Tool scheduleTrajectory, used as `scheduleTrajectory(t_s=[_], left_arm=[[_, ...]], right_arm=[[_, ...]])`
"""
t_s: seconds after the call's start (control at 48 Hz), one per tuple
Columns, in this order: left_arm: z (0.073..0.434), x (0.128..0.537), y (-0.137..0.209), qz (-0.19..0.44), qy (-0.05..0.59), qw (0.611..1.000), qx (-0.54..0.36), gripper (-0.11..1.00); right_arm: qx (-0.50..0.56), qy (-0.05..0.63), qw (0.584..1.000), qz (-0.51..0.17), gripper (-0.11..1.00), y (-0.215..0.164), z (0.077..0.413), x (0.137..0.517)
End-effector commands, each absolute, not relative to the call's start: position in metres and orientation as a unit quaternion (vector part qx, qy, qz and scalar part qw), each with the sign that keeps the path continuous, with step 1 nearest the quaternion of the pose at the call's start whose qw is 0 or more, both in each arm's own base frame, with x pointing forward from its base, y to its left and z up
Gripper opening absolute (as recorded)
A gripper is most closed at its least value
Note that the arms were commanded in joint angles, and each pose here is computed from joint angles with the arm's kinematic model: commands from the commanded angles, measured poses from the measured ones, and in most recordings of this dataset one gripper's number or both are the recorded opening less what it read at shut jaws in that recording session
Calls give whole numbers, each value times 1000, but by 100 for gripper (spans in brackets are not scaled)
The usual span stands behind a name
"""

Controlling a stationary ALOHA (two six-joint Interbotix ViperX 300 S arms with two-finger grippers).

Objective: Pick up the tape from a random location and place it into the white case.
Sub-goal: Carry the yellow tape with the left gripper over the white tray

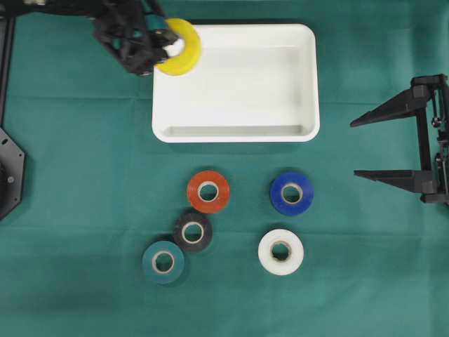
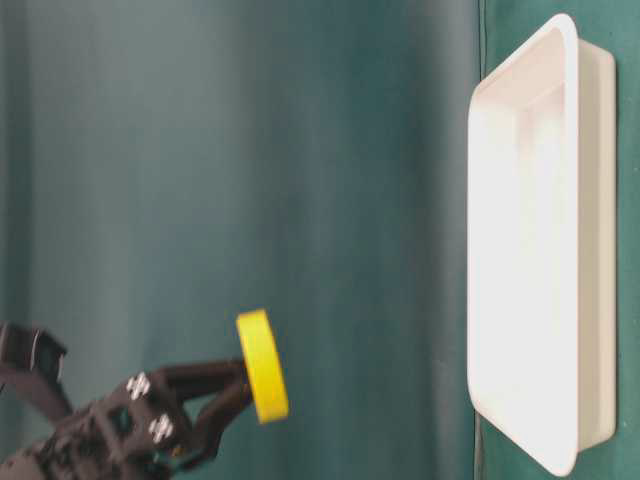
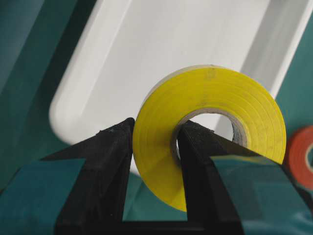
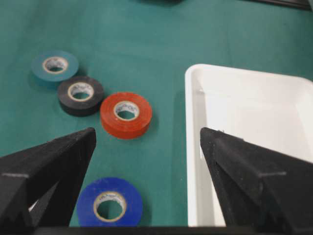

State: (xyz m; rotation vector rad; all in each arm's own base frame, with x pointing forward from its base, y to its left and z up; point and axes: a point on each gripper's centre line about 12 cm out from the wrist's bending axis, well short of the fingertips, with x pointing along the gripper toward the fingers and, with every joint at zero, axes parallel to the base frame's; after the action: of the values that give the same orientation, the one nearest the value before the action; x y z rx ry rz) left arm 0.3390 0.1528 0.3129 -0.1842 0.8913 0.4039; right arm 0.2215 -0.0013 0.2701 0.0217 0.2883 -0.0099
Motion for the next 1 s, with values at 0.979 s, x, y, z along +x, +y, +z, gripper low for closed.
scheduleTrajectory(t_s=[0.979], left_arm=[[330, 403, 174, 189, 398, 894, -78, 23]], right_arm=[[6, 129, 992, -4, 90, -1, 281, 225]])
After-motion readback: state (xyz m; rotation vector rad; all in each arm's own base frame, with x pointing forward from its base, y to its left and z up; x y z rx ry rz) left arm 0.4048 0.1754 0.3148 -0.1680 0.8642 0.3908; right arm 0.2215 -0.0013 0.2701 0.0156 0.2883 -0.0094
